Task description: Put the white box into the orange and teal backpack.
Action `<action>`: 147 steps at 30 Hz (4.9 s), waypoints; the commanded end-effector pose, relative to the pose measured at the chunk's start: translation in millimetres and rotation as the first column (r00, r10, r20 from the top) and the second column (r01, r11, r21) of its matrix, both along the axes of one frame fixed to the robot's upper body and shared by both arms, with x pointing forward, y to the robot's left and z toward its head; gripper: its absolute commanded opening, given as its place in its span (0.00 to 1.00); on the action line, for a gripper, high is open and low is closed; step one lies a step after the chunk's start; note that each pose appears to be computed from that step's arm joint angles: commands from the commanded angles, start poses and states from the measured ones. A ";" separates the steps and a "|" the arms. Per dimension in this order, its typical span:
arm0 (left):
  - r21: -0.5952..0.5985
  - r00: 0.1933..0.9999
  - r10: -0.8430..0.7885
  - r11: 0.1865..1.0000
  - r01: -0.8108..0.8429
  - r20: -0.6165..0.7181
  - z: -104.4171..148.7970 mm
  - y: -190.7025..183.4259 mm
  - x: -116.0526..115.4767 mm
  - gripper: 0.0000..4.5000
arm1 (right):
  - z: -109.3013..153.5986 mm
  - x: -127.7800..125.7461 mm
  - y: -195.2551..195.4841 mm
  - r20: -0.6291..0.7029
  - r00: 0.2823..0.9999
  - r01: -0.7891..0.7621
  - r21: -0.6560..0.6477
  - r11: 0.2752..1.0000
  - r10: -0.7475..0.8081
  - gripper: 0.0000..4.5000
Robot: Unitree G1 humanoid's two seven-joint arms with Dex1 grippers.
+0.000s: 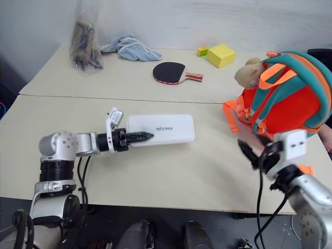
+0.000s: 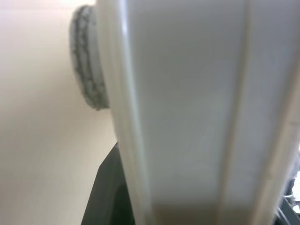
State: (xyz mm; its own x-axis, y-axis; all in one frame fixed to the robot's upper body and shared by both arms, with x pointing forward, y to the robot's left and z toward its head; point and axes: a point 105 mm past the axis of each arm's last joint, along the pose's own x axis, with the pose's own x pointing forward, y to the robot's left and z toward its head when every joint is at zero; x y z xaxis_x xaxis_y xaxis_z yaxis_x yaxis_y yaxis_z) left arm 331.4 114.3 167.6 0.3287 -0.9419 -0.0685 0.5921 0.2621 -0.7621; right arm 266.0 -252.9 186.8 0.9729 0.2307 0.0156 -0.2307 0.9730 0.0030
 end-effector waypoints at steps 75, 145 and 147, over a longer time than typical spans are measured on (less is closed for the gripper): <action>0.366 0.462 -0.466 0.883 0.293 0.755 120.5 -11.0 28.3 0.31 | 75.8 -71.0 95.9 -0.072 0.496 -0.862 0.082 0.501 0.865 0.01; 0.416 0.256 -0.446 0.895 0.165 0.858 120.0 -63.4 9.7 0.61 | 44.8 -54.5 133.6 -0.035 0.540 -0.831 0.137 0.540 0.841 0.00; 0.410 0.260 -0.439 0.898 0.158 0.860 125.0 -59.1 12.2 0.50 | 43.4 -54.9 133.0 -0.036 0.547 -0.827 0.136 0.546 0.837 0.00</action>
